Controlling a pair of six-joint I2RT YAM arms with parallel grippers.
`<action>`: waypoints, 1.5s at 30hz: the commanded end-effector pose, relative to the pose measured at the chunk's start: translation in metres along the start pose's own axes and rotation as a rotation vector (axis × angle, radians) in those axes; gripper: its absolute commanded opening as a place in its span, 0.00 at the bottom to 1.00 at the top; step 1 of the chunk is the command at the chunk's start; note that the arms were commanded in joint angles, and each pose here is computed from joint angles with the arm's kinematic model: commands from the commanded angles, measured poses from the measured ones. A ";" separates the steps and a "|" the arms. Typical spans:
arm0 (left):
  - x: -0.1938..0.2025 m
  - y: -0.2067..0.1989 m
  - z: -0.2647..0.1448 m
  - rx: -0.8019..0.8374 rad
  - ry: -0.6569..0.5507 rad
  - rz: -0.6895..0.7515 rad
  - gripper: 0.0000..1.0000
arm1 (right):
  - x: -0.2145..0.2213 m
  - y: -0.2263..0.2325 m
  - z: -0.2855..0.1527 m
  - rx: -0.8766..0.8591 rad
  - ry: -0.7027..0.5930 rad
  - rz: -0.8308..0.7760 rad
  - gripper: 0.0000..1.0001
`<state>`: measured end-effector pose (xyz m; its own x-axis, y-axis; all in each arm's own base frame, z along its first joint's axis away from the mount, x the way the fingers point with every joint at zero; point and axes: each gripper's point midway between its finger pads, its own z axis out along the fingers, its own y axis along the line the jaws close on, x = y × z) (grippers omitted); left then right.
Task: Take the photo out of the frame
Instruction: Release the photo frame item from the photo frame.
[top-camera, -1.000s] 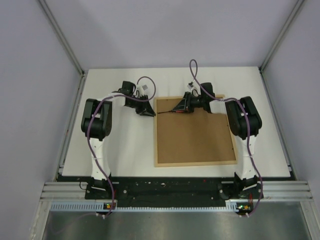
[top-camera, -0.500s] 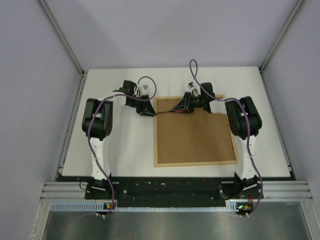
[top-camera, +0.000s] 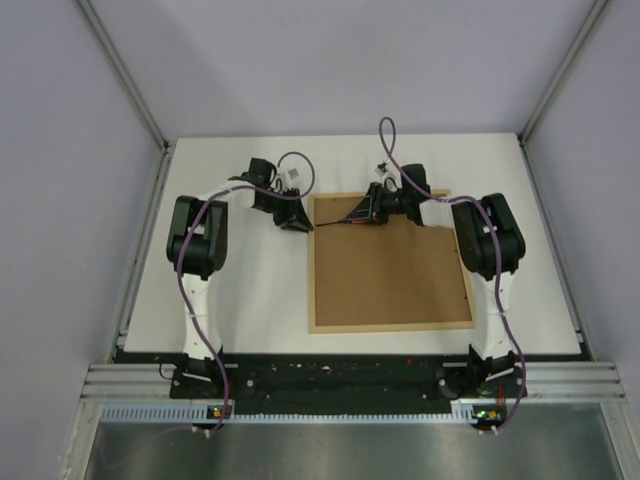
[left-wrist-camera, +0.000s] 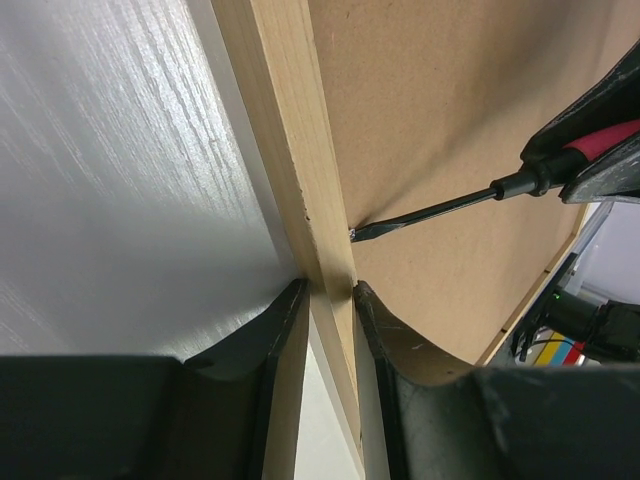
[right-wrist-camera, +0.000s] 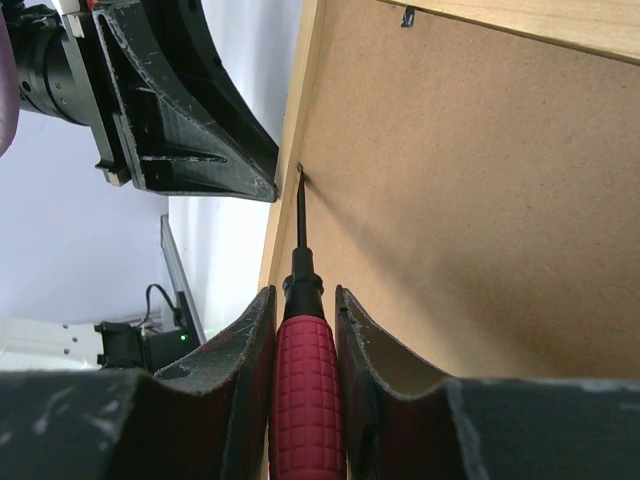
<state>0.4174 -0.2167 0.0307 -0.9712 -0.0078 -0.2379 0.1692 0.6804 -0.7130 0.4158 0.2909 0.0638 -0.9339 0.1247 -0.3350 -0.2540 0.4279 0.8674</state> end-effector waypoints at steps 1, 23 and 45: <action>0.008 0.024 0.018 -0.092 0.028 0.024 0.31 | -0.016 0.031 -0.007 -0.030 -0.047 -0.118 0.00; 0.017 0.018 0.025 -0.104 0.059 0.050 0.24 | -0.021 0.057 0.022 -0.021 -0.014 -0.186 0.00; 0.022 0.007 0.032 -0.095 0.077 0.067 0.19 | 0.004 0.154 0.077 0.000 0.074 -0.325 0.00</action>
<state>0.4147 -0.2180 0.0292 -0.9726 0.0149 -0.2320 0.1734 0.7116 -0.6808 0.4518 0.3433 0.1207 -0.8142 0.0168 -0.5804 -0.4316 0.6510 0.6244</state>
